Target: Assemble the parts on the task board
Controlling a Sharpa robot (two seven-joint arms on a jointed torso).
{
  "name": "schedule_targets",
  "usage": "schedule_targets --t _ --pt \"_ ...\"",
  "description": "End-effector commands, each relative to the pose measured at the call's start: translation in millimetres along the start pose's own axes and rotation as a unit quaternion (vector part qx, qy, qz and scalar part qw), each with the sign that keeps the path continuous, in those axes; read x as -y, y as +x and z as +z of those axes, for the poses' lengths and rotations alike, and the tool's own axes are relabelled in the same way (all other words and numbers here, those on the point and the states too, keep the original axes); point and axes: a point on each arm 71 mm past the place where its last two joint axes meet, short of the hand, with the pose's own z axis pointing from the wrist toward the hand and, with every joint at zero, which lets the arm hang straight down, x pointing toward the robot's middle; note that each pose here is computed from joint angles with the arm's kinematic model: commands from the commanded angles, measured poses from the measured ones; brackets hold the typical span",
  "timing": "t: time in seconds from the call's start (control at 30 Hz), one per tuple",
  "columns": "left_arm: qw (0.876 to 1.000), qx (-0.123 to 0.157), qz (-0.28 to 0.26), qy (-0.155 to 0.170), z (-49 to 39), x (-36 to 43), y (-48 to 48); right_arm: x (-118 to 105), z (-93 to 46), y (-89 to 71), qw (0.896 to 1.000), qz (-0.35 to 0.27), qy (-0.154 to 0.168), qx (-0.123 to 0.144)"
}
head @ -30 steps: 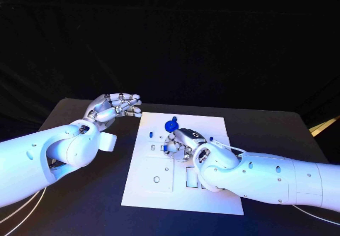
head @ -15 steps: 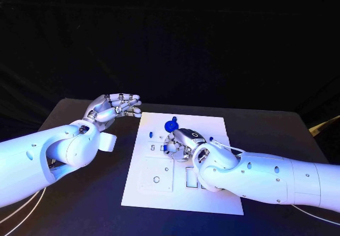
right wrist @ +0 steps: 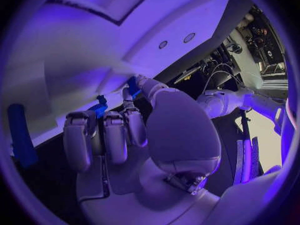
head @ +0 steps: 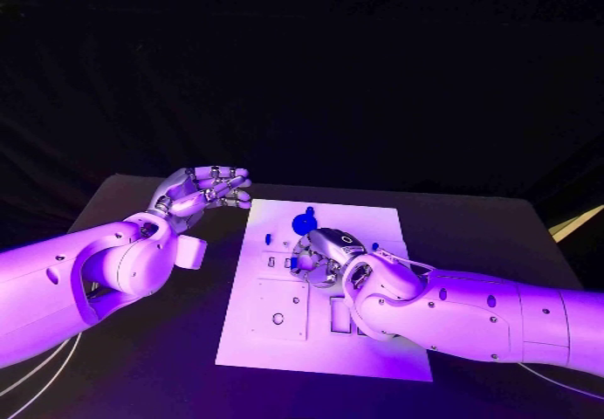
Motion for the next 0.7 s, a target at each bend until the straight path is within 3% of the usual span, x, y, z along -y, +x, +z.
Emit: schedule_targets --t 0.03,0.7 --pt "1.000 -0.002 -0.001 0.001 0.3 0.3 1.0 0.4 -1.0 2.2 1.000 -0.001 0.001 -0.004" --pt "1.000 -0.002 -0.001 -0.001 0.1 -0.1 0.4 1.6 -0.4 2.5 1.000 -0.001 0.002 -0.005"
